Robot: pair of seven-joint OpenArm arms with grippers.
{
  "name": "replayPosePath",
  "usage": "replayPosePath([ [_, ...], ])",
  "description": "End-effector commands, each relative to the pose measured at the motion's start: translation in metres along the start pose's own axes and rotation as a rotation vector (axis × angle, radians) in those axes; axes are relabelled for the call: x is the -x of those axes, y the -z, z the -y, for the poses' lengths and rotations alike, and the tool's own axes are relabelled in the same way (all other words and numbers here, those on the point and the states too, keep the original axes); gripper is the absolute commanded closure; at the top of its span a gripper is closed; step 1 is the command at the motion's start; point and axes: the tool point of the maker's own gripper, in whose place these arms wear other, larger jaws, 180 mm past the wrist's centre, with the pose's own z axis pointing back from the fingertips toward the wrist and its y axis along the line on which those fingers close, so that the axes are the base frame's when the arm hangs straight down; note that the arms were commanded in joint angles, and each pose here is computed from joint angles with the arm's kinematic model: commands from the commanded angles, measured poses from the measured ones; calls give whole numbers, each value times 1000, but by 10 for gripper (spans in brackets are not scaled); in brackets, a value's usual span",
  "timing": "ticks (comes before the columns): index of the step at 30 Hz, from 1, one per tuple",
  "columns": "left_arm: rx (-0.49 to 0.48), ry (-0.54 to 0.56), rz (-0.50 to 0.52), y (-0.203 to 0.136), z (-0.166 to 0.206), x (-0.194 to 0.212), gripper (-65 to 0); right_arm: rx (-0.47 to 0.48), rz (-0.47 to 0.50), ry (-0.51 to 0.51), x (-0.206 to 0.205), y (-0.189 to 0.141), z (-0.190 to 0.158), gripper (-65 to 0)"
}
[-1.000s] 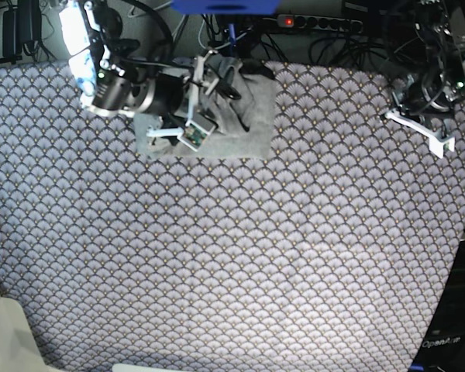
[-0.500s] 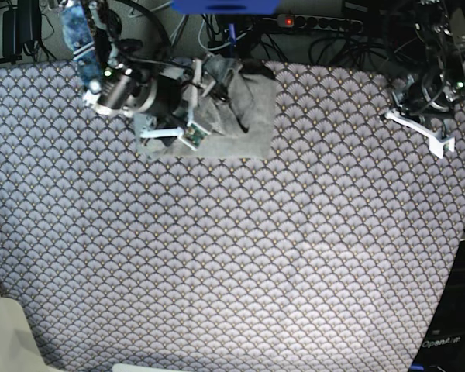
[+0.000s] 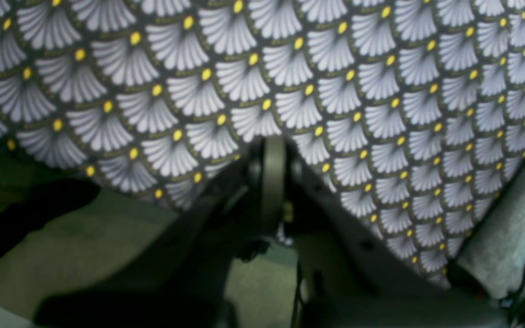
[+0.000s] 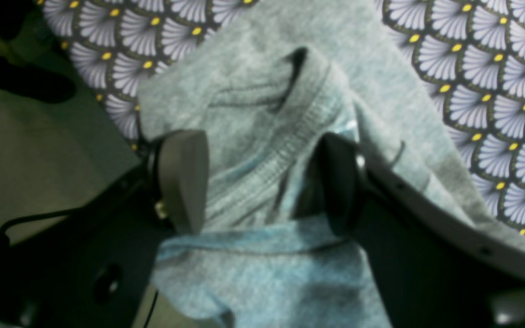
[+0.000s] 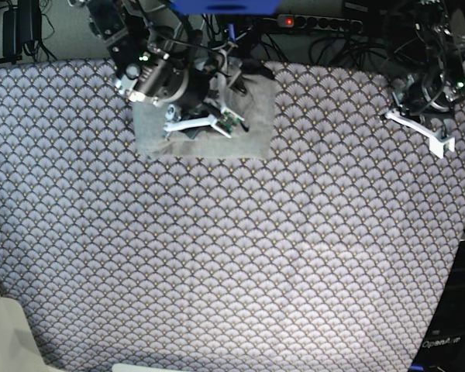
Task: Fold the T-shirt properly
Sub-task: 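Grasp the stack's folded edge with the right gripper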
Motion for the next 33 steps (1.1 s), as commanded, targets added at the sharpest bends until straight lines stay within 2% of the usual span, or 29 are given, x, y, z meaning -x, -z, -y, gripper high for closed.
replayPosePath([
  [1, 3, 14, 32, -5, 1, -10, 0, 3, 43, 4, -11, -3, 1, -373],
  [8, 3, 14, 34, -5, 1, -11, 0, 3, 42, 1, -10, -2, 1, -371],
  [14, 2, 13, 34, -5, 1, -11, 0, -12, -13, 18, 7, 11, 3, -371],
  [16, 2, 12, 35, -5, 0, -11, 0, -15, 3, 20, 6, 13, 3, -369],
  [19, 2, 12, 35, -5, 0, -11, 0, -18, 18, 24, 5, 14, 2, -327],
  [24, 2, 13, 34, -5, 1, -11, 0, -16, 15, 22, 5, 14, 3, -183],
  [26, 2, 13, 34, -5, 1, -11, 0, -16, 14, 22, 5, 14, 3, -149],
  [33, 3, 14, 34, -5, 1, -11, 0, -16, 9, 9, 7, 13, 4, -116],
])
